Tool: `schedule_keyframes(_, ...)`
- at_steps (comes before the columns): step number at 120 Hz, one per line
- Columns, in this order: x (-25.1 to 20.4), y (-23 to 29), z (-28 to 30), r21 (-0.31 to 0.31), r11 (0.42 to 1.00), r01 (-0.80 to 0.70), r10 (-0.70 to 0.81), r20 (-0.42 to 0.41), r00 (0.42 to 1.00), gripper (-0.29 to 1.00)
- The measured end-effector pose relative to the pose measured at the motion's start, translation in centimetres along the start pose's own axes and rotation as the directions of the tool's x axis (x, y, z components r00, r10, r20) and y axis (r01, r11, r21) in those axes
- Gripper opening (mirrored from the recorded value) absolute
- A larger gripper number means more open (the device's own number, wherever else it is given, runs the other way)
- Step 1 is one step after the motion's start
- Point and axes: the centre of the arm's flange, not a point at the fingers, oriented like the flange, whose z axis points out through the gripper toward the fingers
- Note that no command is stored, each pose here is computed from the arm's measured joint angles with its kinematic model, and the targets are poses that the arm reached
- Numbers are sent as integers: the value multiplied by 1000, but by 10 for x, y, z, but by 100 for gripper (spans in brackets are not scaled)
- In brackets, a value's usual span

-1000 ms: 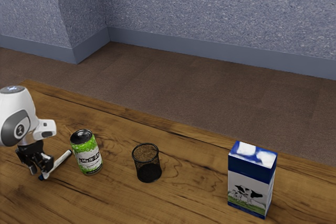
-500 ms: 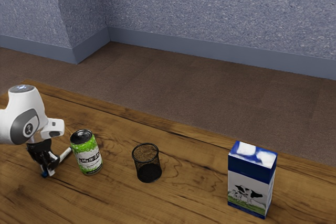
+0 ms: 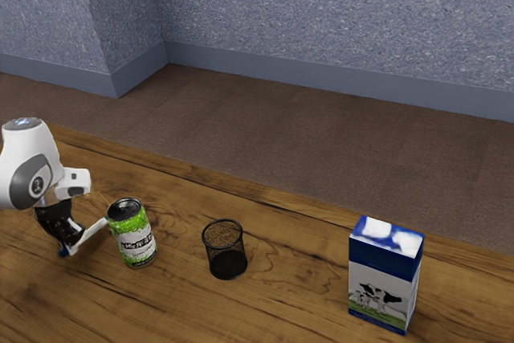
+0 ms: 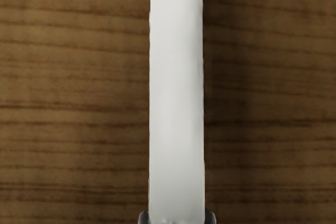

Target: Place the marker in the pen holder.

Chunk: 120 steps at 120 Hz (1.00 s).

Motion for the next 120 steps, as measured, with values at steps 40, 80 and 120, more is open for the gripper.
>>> schedule_keyframes(40, 107, 17, -101, 57, 993, -103, 106, -53, 993, -8)
schedule_keyframes(80, 134, 154, -157, 18, 952, -305, 305, -11, 952, -7)
schedule_keyframes(120, 123, 240, -191, -9, 914, -405, 405, 14, 914, -6)
